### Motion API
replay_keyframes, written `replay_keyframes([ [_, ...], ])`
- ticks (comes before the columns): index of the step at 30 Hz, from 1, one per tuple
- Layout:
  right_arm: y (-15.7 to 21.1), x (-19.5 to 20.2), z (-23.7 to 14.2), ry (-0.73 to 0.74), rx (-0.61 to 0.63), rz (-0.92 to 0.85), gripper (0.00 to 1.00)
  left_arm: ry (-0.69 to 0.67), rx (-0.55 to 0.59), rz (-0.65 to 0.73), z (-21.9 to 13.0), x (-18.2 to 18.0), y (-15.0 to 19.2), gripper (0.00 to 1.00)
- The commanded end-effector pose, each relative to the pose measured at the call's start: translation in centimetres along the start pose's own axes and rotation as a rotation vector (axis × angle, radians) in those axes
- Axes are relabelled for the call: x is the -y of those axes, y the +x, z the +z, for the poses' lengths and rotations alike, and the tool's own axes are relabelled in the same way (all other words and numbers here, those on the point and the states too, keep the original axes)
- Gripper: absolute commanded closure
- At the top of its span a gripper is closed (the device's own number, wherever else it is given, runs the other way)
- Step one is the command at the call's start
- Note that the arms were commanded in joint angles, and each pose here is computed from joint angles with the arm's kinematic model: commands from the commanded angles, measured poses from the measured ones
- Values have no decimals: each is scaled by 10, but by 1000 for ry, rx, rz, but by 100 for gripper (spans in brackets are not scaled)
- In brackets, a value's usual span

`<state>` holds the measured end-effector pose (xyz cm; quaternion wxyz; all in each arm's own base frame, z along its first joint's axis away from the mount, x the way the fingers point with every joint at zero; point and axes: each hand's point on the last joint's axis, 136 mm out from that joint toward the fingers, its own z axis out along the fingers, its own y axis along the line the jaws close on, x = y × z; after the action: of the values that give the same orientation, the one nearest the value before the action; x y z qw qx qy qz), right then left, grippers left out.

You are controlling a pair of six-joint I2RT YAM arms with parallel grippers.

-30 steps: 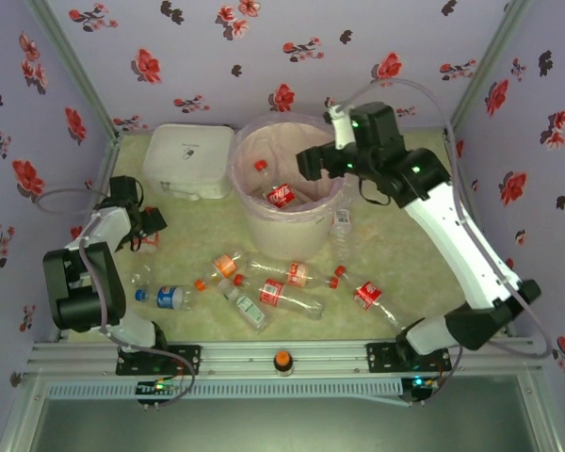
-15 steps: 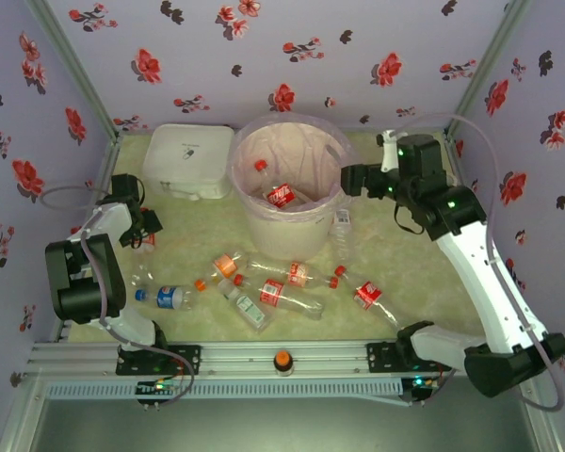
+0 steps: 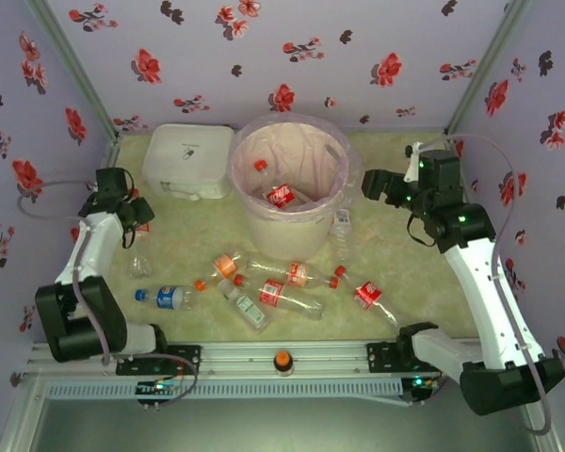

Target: Put the plastic bottles in the bin

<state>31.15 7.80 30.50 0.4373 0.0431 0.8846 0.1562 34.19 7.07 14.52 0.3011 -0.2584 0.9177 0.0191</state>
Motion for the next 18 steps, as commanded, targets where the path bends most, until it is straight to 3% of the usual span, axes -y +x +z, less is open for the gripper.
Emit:
replay_keyframes([
  [1,-5,3,-1,-19,28,60,0,75,71,-51,-38,9,-18,63],
  [9,0,11,5,-9,42,126,0,255,352,-107,-163,25,-65,74],
  [15,0,25,10,33,106,194,0,461,601,-239,-255,36,-98,95],
  [18,3,34,8,79,119,201,0,605,664,-271,-290,52,-114,100],
])
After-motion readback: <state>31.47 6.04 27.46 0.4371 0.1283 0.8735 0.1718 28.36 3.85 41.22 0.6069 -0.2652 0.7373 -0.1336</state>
